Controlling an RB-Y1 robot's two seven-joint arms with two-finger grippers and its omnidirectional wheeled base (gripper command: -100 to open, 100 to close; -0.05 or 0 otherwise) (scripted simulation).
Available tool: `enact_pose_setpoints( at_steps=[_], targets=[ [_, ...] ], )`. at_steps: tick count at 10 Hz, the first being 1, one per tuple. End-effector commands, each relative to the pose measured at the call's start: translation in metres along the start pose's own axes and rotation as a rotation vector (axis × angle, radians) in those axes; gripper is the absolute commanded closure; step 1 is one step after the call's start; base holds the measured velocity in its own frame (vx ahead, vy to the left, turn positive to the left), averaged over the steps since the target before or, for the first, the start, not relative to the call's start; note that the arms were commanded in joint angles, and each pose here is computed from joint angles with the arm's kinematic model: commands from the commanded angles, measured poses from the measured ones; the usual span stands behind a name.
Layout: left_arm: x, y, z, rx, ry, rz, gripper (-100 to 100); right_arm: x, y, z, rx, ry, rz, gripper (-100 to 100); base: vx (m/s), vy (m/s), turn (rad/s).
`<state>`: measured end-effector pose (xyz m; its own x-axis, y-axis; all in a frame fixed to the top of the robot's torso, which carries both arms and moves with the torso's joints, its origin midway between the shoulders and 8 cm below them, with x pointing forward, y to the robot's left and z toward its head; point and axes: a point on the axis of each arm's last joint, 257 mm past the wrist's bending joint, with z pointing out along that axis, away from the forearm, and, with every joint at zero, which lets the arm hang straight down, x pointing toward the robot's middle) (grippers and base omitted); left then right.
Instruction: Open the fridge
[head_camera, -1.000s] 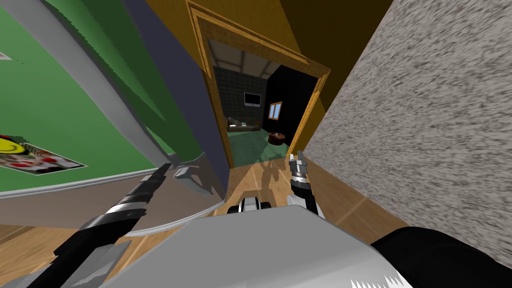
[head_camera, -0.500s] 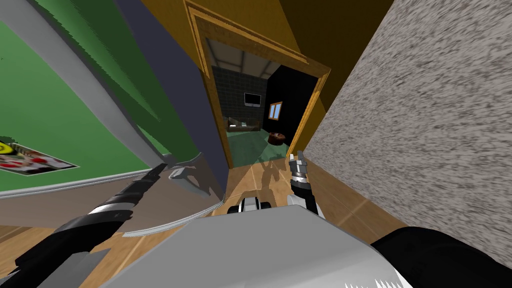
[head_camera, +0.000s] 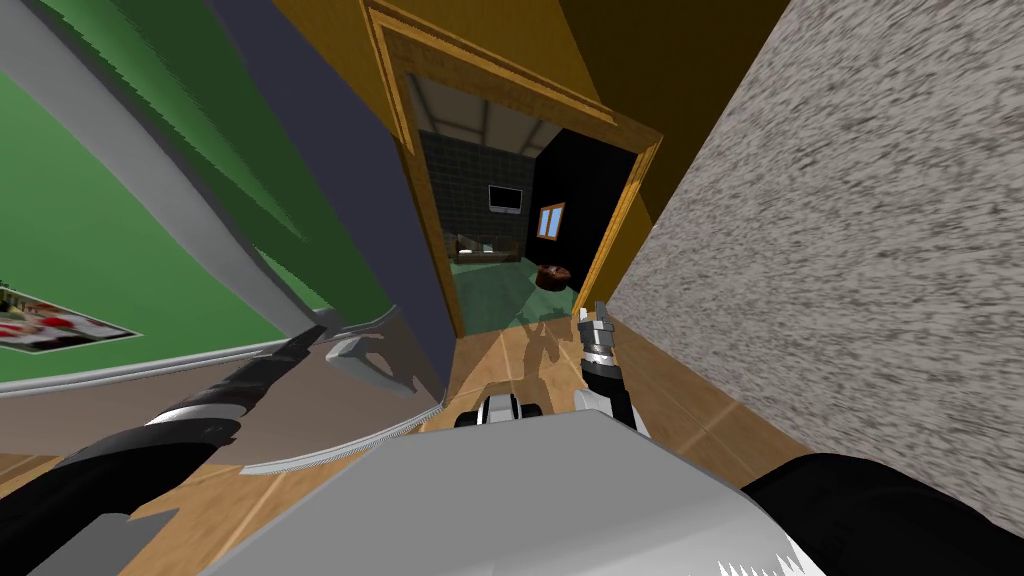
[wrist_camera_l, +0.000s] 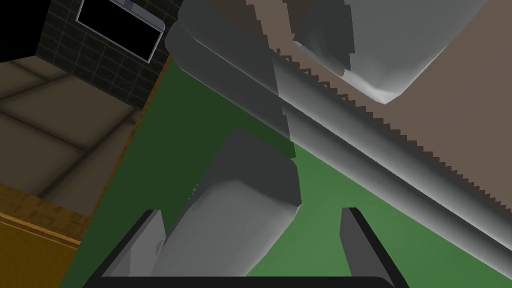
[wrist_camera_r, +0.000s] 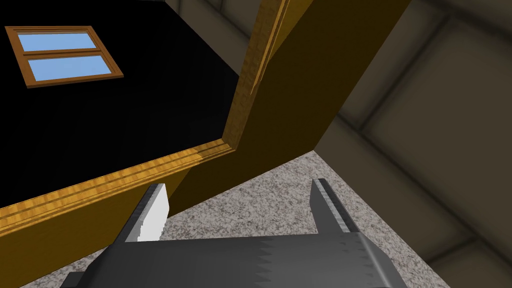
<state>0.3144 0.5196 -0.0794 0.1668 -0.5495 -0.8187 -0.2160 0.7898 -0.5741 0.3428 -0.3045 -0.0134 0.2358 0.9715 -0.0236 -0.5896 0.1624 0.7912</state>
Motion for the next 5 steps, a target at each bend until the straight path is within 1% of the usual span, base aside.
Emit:
enact_pose_setpoints(
  at_steps=[1,4,5],
  targets=[
    [-0.0069,0.0020,0.0006,-0.031,0.014,0.041,-100,0.0000,0.0000,0.0000,0.000,0.000,0.000,0,0.018,-0.036,0.008],
    [-0.0132,0.0026,0.0004,-0.057,0.025,0.078,-100,0.0000,0.0000,0.0000,0.000,0.000,0.000,0,0.010,-0.032,0.008],
    [-0.0117,0.0019,0.0004,-0.049,0.022,0.070,-100,0.0000,0.0000,0.0000,0.000,0.000,0.000,0,0.006,-0.017,0.004]
  ],
)
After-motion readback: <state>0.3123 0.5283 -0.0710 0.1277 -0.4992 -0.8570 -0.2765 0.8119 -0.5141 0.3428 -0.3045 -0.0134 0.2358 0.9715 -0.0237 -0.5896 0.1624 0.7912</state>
